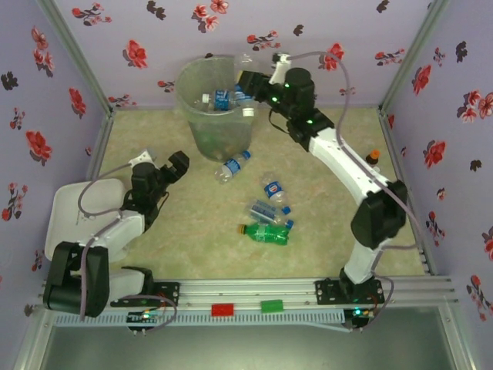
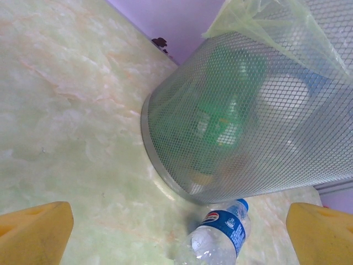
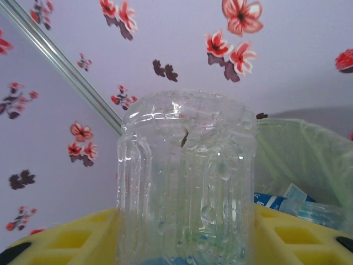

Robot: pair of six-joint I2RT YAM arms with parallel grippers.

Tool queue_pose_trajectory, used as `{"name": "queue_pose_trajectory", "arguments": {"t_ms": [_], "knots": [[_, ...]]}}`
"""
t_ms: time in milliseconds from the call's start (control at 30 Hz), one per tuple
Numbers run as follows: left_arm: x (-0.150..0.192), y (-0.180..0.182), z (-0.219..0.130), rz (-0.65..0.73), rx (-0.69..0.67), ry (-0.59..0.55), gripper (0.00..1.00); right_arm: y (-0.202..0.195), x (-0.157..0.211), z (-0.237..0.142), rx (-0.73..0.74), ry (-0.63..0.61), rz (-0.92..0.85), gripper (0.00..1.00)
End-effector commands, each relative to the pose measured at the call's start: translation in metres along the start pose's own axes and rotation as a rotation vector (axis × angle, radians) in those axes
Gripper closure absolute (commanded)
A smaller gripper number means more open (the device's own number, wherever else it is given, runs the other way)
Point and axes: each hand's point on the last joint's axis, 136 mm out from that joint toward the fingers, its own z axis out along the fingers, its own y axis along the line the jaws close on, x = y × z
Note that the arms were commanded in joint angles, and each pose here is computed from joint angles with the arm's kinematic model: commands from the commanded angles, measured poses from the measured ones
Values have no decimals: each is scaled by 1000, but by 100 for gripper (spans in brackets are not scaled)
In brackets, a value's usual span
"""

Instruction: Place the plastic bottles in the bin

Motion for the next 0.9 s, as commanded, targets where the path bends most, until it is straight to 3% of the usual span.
{"name": "queue_pose_trajectory", "arguments": {"t_ms": [0, 267, 367, 533, 567, 867], "knots": [[6, -1, -5, 10, 19, 33, 0, -10, 2, 29, 32, -27, -19, 53], [21, -10, -4, 76, 60, 138, 0, -19, 18, 81, 33, 8, 28, 50], [26, -12, -2, 88, 69, 168, 0, -32, 23, 90, 78, 22, 21, 37], [32, -13, 0, 86, 78, 198, 0, -33, 16, 96, 91, 3, -9, 3], [32, -13, 0, 86, 80, 201, 0, -31, 12, 95, 91, -2, -21, 1], [39, -30, 8, 133, 146, 251, 0, -11, -9, 59, 120, 27, -132, 0]]}}
